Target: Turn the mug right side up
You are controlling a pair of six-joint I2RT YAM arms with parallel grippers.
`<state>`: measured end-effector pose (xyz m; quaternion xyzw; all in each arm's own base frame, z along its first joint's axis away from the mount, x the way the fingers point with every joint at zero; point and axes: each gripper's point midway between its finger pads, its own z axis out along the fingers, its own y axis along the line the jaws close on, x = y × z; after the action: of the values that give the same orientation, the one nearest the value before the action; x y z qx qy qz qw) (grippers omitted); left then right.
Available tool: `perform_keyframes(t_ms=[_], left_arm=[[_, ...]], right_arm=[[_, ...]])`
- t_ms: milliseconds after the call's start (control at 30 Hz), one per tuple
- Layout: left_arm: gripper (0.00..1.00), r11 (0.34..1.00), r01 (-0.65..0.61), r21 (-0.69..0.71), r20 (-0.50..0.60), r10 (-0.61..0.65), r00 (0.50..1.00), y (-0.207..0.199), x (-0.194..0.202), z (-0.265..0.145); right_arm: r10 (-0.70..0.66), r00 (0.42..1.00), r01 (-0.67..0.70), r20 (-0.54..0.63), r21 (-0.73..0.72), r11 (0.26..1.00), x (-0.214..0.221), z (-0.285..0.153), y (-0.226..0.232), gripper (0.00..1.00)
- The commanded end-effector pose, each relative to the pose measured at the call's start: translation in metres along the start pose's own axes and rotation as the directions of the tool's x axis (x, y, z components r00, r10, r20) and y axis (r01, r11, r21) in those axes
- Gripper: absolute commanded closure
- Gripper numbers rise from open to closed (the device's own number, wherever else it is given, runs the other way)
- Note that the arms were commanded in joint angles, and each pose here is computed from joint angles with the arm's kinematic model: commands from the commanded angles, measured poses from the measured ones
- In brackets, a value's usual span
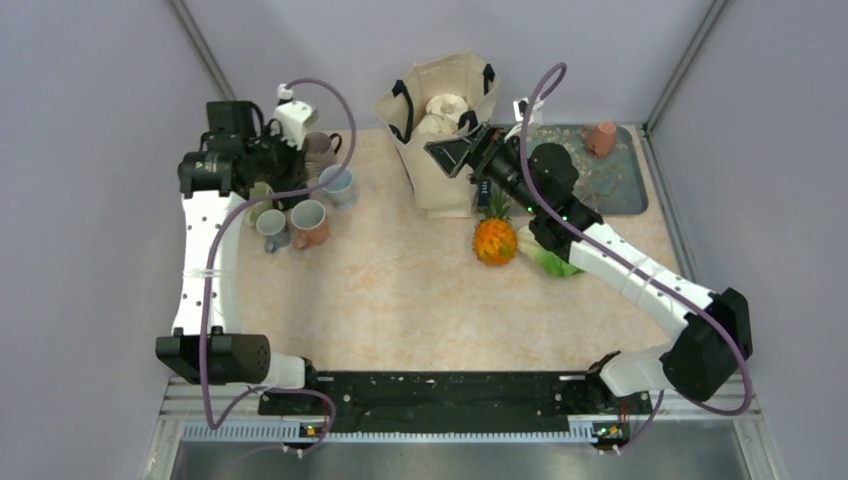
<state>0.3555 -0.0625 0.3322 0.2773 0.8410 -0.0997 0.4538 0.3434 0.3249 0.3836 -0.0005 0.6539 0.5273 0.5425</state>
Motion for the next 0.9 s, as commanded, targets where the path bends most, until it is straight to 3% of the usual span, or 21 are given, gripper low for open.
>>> perform_keyframes(t_ms=[0, 233, 433, 867], left_arm=[[1.00, 0.978, -0.104, -0.178, -0.304, 0.046, 0.952, 0.055, 0.087, -0.059], [1.00, 0.977, 0.041, -0.209, -0.572, -0.156, 0.805, 0.089, 0.208, -0.070], [1.00, 0.959, 0.116, -0.258, -0.663, -0.263, 0.701, 0.116, 0.269, -0.050], [1.00, 0.965, 0.195, -0.176, -0.695, -0.262, 0.669, 0.121, 0.324, 0.005]], right_arm=[[-0.249, 0.968, 0.244, 0.043, 0.089, 0.966, -0.037, -0.024, 0.004, 0.01], [-0.329, 0.944, 0.322, 0.022, 0.153, 0.934, -0.039, -0.034, -0.009, 0.01], [-0.345, 0.939, 0.340, 0.004, 0.162, 0.926, -0.037, -0.031, -0.013, 0.01], [-0.366, 0.930, 0.348, -0.010, 0.336, 0.875, -0.048, -0.041, -0.071, 0.01]])
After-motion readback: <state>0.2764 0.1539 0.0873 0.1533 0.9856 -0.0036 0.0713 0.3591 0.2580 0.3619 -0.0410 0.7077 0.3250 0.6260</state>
